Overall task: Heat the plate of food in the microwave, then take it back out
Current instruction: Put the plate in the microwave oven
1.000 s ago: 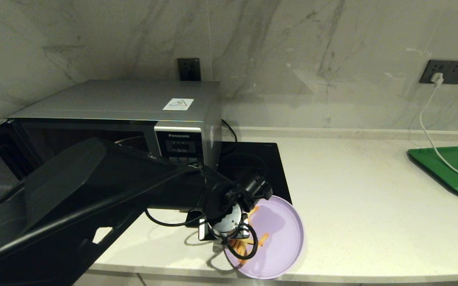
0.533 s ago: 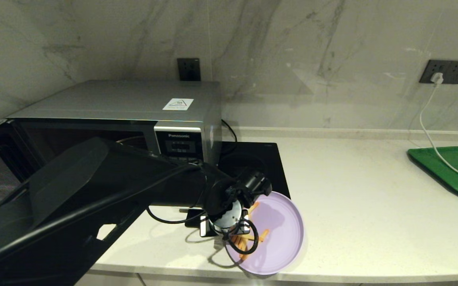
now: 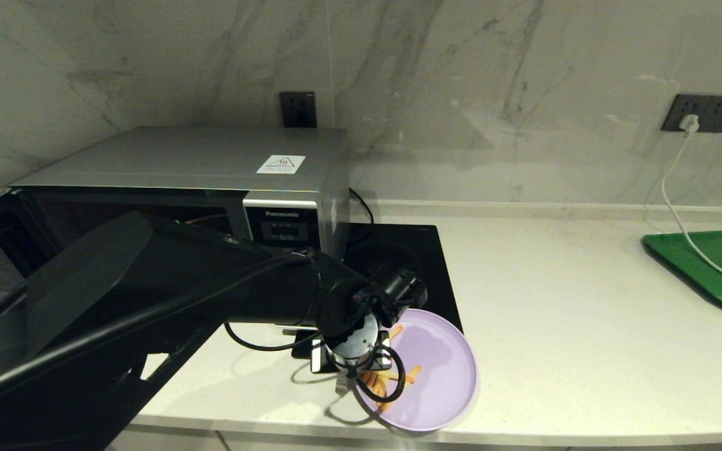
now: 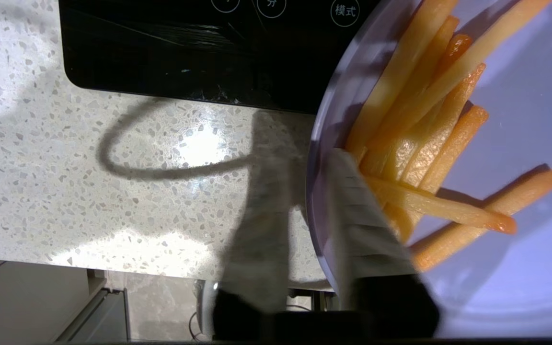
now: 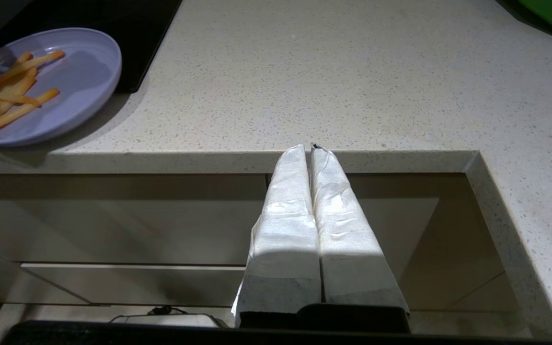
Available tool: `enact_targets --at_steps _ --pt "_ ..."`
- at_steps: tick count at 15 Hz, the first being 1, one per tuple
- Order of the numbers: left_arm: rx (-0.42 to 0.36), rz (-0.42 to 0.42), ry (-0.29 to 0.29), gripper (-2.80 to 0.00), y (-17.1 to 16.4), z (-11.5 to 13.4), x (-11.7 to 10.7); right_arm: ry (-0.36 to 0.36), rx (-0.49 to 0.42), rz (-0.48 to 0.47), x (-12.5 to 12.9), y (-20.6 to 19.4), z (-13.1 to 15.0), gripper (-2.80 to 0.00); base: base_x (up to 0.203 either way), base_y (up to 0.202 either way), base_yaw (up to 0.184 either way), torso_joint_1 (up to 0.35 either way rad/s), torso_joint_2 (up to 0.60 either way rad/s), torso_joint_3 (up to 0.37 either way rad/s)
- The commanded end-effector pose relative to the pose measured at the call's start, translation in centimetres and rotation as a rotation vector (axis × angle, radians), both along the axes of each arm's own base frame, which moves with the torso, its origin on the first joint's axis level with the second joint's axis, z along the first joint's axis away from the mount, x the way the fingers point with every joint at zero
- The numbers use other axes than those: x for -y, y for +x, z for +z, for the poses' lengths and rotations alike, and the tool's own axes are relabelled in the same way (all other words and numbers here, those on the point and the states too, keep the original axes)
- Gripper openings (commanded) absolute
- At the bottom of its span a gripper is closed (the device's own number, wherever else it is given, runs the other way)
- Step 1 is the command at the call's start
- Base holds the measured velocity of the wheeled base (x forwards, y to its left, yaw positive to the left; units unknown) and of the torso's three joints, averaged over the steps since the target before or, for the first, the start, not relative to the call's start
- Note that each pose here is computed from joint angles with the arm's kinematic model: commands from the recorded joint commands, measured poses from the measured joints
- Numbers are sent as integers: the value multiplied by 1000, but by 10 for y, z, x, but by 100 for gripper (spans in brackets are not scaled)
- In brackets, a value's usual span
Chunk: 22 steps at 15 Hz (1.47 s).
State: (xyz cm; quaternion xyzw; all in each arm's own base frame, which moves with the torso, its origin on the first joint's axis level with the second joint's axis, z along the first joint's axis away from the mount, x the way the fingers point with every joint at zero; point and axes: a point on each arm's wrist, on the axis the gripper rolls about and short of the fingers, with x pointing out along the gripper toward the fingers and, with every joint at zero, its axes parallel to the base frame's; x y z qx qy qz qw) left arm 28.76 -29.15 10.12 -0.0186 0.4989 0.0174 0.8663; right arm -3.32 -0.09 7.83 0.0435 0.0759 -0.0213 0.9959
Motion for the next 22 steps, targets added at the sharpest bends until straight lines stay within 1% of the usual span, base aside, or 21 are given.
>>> enact_targets --at_steps 1,6,9,15,19,22 --pt "4 8 -2 0 0 2 -1 0 -1 0 0 0 0 -280 0 0 0 0 0 0" --pt "3 15 -4 0 1 1 -1 0 -1 0 0 0 0 -280 0 0 0 0 0 0" --pt "-16 36 15 0 7 -11 -4 0 -1 0 0 0 0 -280 0 0 0 0 0 0" --pt "-7 77 3 0 19 -8 -15 0 -2 0 0 0 0 -280 0 0 0 0 0 0" --pt "-1 73 0 0 18 -5 -15 0 -1 0 0 0 0 -280 0 0 0 0 0 0" --pt "-8 71 7 0 18 -9 -14 0 -1 0 0 0 0 -280 0 0 0 0 0 0"
